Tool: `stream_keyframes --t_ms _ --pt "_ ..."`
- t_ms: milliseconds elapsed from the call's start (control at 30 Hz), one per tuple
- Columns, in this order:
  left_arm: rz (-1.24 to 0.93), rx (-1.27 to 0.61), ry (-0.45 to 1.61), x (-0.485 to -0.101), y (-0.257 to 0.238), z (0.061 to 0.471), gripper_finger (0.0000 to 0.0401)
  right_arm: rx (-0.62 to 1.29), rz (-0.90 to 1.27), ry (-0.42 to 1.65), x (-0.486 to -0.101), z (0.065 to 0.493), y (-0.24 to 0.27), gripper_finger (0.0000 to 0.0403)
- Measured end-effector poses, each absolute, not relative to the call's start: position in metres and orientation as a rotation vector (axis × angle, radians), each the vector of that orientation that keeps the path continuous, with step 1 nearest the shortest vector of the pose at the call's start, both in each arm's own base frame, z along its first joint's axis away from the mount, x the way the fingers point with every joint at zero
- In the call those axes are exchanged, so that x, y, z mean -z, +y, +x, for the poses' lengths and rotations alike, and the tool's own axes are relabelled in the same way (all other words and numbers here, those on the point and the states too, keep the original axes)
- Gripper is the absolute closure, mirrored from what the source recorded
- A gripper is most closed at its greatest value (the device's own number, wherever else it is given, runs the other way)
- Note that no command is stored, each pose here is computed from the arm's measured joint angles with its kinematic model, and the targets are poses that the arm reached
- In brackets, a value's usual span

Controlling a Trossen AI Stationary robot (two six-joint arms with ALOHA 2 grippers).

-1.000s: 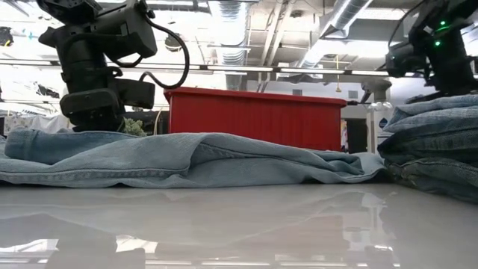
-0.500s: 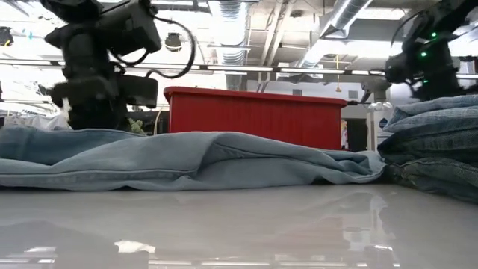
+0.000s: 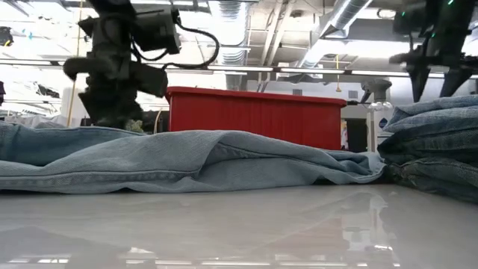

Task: Fold Laundry from Bin
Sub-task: Fold the light blue denim pants

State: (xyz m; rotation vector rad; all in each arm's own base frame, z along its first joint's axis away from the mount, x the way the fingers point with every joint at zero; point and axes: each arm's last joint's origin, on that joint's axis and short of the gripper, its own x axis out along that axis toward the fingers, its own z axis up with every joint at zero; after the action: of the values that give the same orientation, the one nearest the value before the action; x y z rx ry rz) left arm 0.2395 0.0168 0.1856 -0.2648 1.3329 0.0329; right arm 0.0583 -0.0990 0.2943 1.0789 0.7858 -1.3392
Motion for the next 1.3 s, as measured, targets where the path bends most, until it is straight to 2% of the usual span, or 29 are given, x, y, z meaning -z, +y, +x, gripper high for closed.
stream_keyframes --t_ms 100,167,333,533,667,867,1067,1200,1300 --pt "-0.513 0.096 1.303 -0.184 0.008 0.239 0.0287 1.293 1.06 0.712 -0.3 0.059 -0.086 0.0143" --pt "-0.569 0.095 1.315 -0.186 0.0 0.238 0.0287 1.27 1.054 0.682 -0.303 0.059 -0.079 0.0143" --pt "-0.438 -0.211 1.402 -0.193 -0.019 0.217 0.0304 1.208 1.023 0.665 -0.305 0.062 -0.072 0.0143" --pt "-0.505 -0.201 1.326 -0.206 -0.059 0.207 0.0359 1.166 0.995 0.689 -0.305 0.068 -0.071 0.0143" --pt "-0.475 -0.245 1.363 -0.187 -0.08 0.198 0.0396 1.125 0.97 0.671 -0.306 0.075 -0.072 0.0143" --pt "-0.624 -0.294 1.558 -0.134 -0.092 0.173 0.04 1.059 0.909 0.695 -0.307 0.08 -0.07 0.0143" --pt "-0.676 -0.47 1.741 -0.136 -0.083 0.149 0.0401 1.028 0.877 0.724 -0.306 0.081 -0.066 0.0143" --pt "-0.737 -0.544 1.63 -0.154 -0.077 0.156 0.0401 1.091 0.939 0.703 -0.299 0.082 -0.067 0.0143" --pt "-0.825 -0.57 1.522 -0.172 -0.073 0.166 0.0401 1.181 0.945 0.763 -0.289 0.078 -0.066 0.0143"
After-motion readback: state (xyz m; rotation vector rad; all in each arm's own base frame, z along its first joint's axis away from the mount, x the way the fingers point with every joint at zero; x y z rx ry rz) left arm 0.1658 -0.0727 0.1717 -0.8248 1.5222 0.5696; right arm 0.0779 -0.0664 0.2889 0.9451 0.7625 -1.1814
